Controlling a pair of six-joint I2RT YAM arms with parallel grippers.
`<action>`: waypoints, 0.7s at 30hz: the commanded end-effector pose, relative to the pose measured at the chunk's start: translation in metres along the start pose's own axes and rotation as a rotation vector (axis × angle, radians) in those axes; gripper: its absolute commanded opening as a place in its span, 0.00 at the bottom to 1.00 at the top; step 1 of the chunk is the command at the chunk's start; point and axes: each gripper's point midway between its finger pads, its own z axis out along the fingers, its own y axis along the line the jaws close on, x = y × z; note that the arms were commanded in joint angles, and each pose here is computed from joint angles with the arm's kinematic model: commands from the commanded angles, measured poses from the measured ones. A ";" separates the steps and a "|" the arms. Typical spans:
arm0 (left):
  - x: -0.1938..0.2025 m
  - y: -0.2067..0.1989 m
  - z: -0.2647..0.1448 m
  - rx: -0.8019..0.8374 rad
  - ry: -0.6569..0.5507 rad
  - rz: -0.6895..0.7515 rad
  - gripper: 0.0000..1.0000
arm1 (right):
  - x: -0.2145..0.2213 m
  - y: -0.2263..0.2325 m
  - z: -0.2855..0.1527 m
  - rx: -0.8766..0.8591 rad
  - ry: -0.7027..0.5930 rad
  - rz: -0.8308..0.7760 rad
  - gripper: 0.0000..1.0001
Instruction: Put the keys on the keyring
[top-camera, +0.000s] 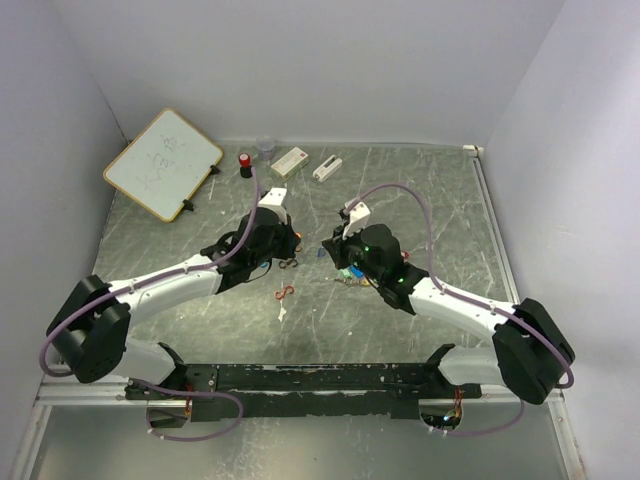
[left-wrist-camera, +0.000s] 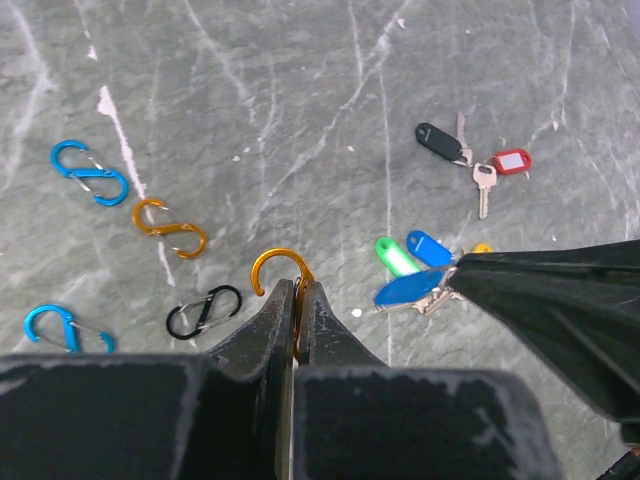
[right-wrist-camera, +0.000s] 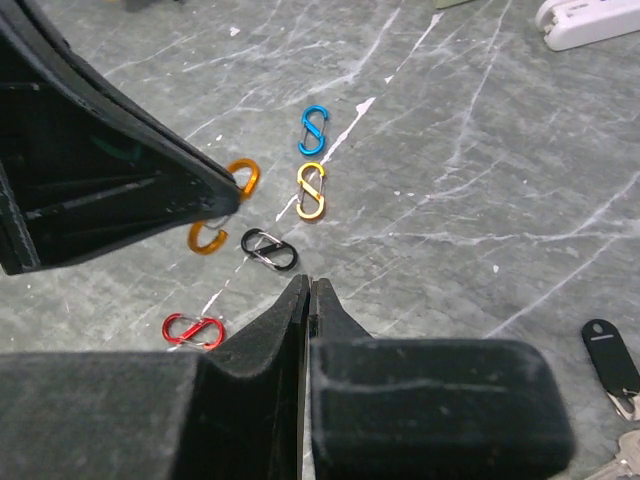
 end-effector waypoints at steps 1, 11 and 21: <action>-0.018 -0.031 0.005 0.072 -0.047 -0.008 0.07 | -0.008 0.010 0.006 -0.025 -0.036 -0.005 0.00; -0.013 -0.052 0.010 0.099 -0.034 0.013 0.07 | -0.006 0.015 0.007 -0.028 -0.039 -0.021 0.00; -0.012 -0.055 0.010 0.099 -0.036 0.017 0.07 | -0.009 0.018 0.004 -0.034 -0.050 -0.033 0.00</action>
